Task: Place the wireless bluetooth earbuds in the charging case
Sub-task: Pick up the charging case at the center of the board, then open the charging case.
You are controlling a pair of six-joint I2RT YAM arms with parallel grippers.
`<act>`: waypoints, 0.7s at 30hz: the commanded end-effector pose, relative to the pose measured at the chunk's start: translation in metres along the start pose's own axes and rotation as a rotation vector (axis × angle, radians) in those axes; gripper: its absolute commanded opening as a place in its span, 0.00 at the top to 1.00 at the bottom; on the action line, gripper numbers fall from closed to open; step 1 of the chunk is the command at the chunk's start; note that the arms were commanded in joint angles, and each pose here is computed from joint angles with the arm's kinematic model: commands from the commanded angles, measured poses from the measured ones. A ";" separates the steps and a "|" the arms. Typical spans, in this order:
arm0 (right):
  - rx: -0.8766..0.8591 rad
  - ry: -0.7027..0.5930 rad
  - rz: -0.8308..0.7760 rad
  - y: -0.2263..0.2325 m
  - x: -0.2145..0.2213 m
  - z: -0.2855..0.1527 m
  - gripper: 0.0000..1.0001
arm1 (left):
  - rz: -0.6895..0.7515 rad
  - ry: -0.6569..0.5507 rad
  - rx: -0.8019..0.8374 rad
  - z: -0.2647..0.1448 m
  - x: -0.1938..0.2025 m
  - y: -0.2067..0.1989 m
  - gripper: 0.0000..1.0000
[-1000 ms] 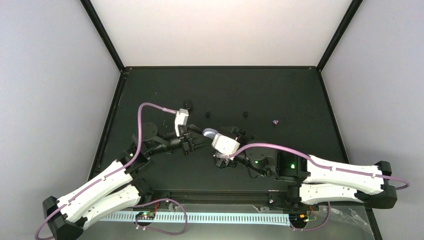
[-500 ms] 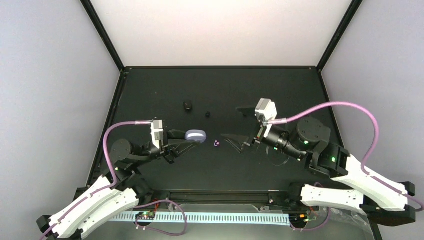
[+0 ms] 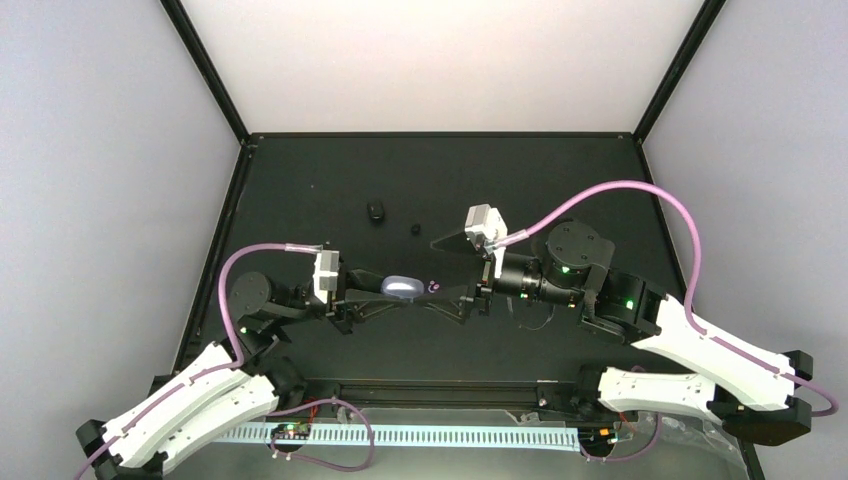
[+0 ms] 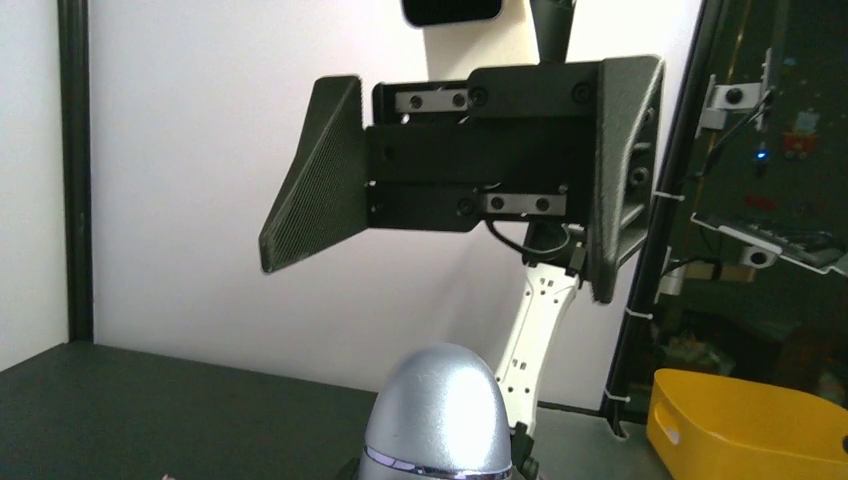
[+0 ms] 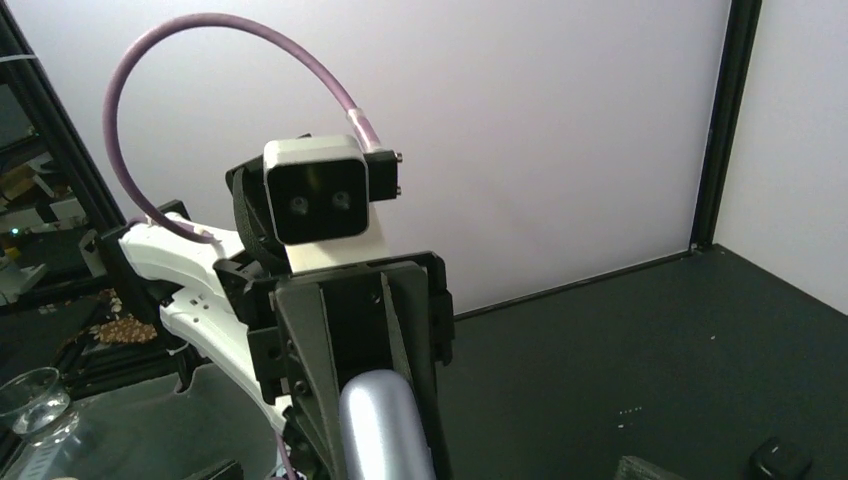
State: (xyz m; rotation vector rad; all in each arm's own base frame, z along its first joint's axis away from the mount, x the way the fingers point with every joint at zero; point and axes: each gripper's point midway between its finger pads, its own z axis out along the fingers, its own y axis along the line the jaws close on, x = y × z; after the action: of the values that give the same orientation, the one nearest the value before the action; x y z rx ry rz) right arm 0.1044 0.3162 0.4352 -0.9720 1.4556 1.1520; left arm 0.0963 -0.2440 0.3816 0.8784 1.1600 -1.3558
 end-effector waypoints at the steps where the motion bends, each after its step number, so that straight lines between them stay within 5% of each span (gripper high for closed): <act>1: 0.010 0.054 0.002 -0.004 0.014 0.003 0.03 | 0.034 -0.080 0.081 0.001 -0.028 -0.019 0.98; 21: 0.171 0.047 0.021 -0.032 0.010 0.003 0.04 | -0.050 -0.102 0.088 0.002 -0.021 -0.014 0.99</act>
State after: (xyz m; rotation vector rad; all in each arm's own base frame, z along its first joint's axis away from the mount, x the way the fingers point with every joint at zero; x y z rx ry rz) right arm 0.1205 0.3235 0.3978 -0.9800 1.6083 1.0466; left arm 0.0960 -0.2443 0.3972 0.8050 1.1121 -1.4711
